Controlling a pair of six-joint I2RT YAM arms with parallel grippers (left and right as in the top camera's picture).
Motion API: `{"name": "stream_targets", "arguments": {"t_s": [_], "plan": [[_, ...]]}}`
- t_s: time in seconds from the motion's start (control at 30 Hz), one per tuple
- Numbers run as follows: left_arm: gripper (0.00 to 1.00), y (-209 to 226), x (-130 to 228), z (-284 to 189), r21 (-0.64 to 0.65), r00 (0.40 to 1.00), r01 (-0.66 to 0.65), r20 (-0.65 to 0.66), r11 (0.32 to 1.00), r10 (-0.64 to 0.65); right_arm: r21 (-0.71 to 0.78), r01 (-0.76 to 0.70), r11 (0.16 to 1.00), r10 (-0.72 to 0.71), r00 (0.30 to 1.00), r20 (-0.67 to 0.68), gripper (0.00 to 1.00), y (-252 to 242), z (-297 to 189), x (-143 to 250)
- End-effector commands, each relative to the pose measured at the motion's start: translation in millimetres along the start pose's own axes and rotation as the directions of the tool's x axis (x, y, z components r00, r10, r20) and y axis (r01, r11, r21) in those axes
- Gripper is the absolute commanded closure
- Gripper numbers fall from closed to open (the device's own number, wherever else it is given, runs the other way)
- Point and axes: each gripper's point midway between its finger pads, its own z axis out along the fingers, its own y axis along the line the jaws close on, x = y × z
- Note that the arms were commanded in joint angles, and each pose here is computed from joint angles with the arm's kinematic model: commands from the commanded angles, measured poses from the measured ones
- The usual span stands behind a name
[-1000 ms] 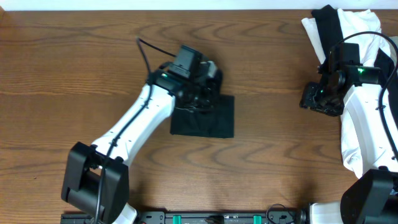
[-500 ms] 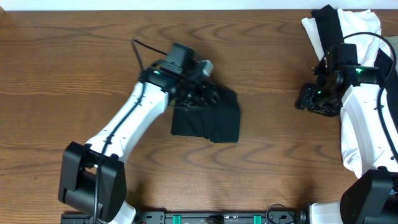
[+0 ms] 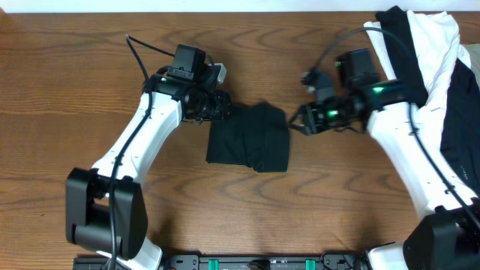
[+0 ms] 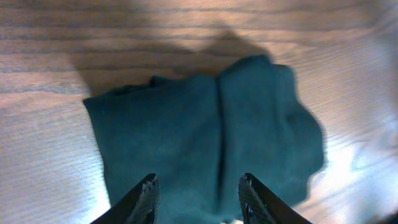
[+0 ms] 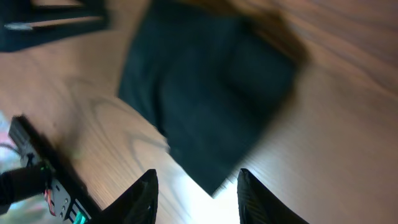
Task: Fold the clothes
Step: 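Grasp the folded black bundle's top edge with both grippers, then lift and rotate the folded bundle with both grippers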
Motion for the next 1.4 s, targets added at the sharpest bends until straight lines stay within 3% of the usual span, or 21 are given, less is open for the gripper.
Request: {"name": "stream_targets", "arguments": {"t_s": [0.0,0.23,0.43,0.6,0.73,0.97,1.13,1.27,1.37], "plan": [[0.57,13,-2,13,-0.047,0.998,-0.051,-0.025,0.998,0.050,-0.068,0.025,0.997,-0.028,0.999,-0.034,0.60,25,30,0],[0.57,26,14,37,-0.060,0.994,-0.021,-0.106,0.998,0.015,-0.074,-0.012,0.997,0.005,0.996,-0.085,0.62,24,92,-1],[0.57,57,28,60,-0.171,0.985,-0.011,-0.173,0.985,-0.019,0.227,-0.099,0.969,0.136,0.979,-0.151,0.64,-52,126,21],[0.57,86,55,89,-0.253,0.960,-0.003,-0.273,0.967,-0.069,0.358,-0.151,0.922,0.236,0.949,-0.208,0.66,-93,132,46],[0.62,95,71,104,-0.263,0.939,0.008,-0.330,0.965,-0.097,0.373,-0.179,0.910,0.274,0.936,-0.219,0.65,-104,129,52],[0.63,97,84,99,-0.276,0.918,0.015,-0.377,0.961,-0.123,0.375,-0.171,0.911,0.262,0.943,-0.205,0.61,-107,129,48],[0.71,92,117,83,-0.323,0.841,0.103,-0.478,0.941,-0.256,0.363,-0.163,0.918,0.230,0.961,-0.151,0.57,-108,133,32],[0.79,69,140,69,-0.270,0.758,0.183,-0.574,0.945,-0.311,0.348,-0.129,0.929,0.179,0.977,-0.116,0.53,-104,130,14],[0.80,63,139,59,-0.258,0.760,0.187,-0.573,0.948,-0.306,0.337,-0.082,0.938,0.119,0.989,-0.091,0.51,-92,114,-4]]}}
